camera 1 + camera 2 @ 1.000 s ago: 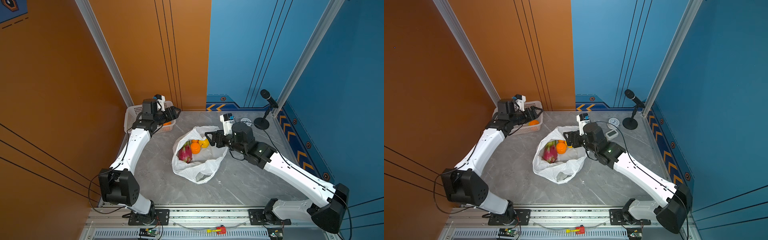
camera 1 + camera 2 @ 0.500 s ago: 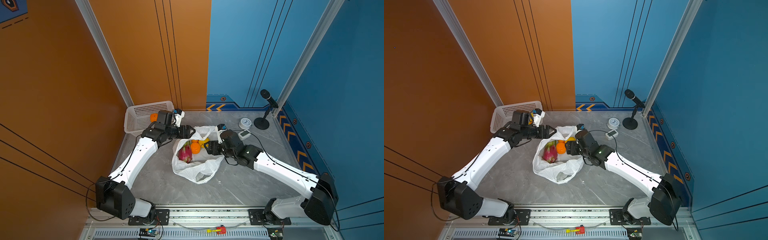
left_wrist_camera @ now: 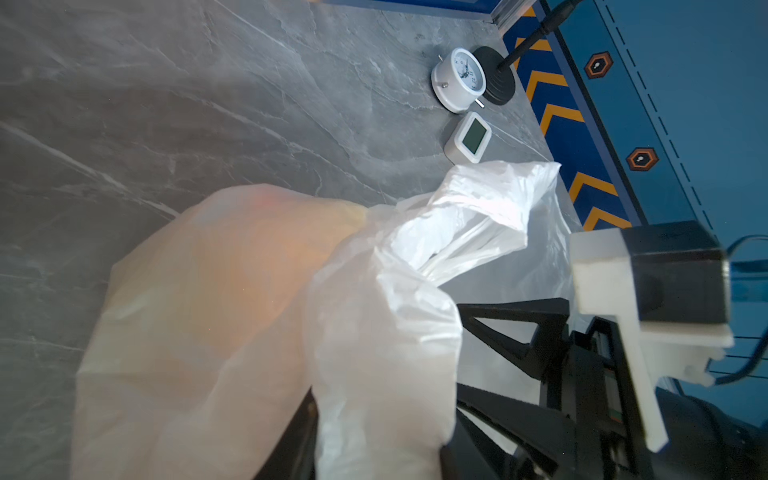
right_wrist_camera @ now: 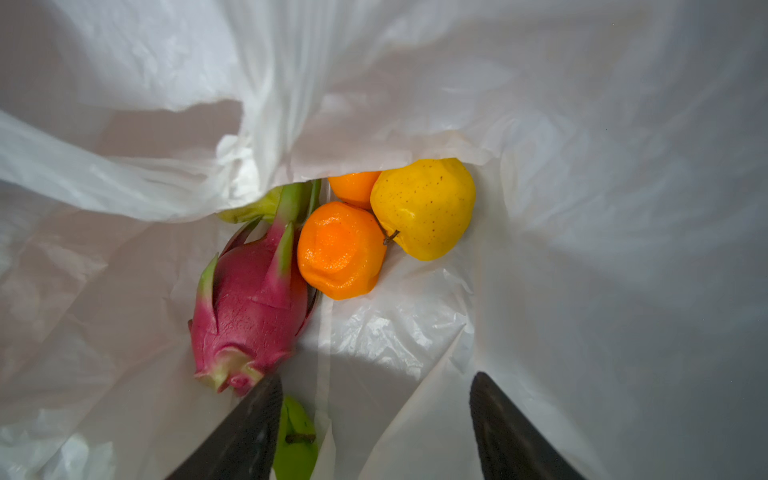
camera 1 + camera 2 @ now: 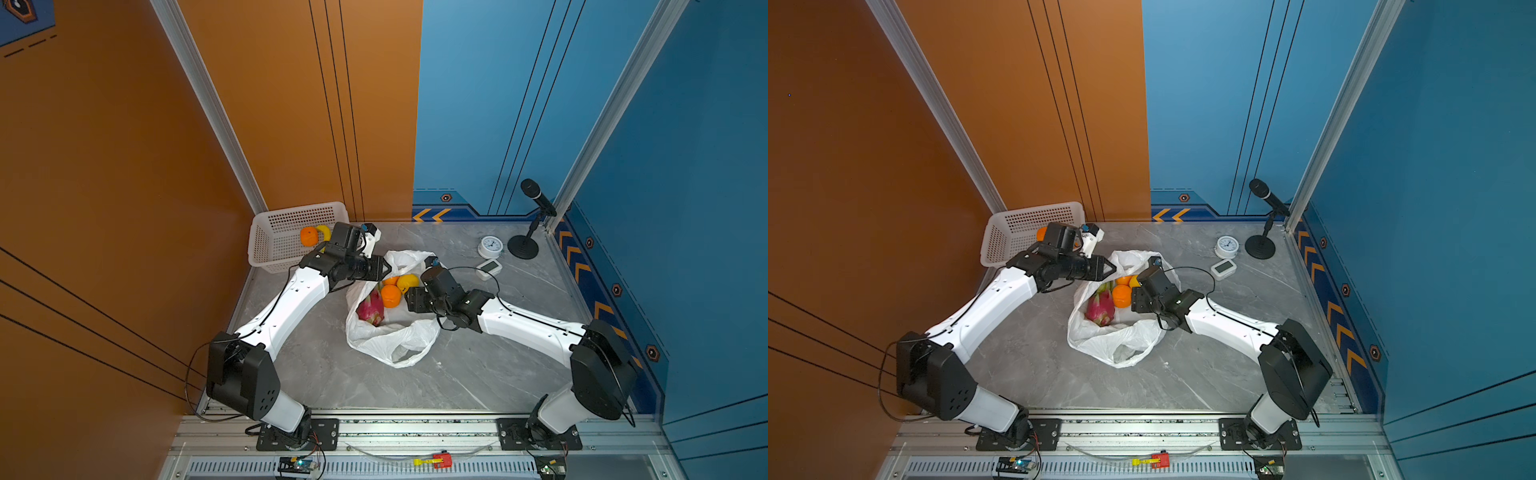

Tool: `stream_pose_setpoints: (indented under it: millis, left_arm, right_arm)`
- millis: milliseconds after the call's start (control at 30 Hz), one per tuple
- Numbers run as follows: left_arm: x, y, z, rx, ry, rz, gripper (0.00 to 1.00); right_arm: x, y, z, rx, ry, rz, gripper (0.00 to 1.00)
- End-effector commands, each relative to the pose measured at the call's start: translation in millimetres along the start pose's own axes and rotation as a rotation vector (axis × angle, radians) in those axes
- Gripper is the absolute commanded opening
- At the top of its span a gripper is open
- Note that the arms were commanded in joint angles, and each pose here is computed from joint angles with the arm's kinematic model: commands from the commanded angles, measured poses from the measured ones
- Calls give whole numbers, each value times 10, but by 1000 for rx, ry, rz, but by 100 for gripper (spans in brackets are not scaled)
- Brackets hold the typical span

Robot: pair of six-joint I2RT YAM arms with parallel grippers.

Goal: Untie the knot of the plastic bag and take out the fruit
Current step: 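Move both grippers back to the bag, left gripper pinching the bag rim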

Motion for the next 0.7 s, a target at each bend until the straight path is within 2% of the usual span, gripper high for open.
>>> stream_pose_setpoints:
  millis: [0,133,233,400,667]
  left_arm:
    - [18,29,275,-107,69,67,34]
    - [2,-39,382,-154,123,75,34]
    - [-29,-61,401,-171,124,80,34]
    - [-24,-67,396,-170,116,83,35]
    - [13,-75,391,-173,125,96,37]
  right_arm:
    - [26,-68,271,-92,-105,-39,72]
    - [63,-283,295,-114,-267,-14,73]
    - [3,-412,318,-112,-344,-54,79]
    - [-147,-547,392,-138,-413,-99,82]
    - [-282,-788,431,-106,-470,-121,83]
Point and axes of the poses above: each gripper's point midway between its finger pads, its own y axis back along the fingers, its own x axis along the line the jaws close on, z = x × y, the point moved 2 cm from there along y, back along the fingers, and after that the axes turned 11 degrees about y, right-handed, at the moved point
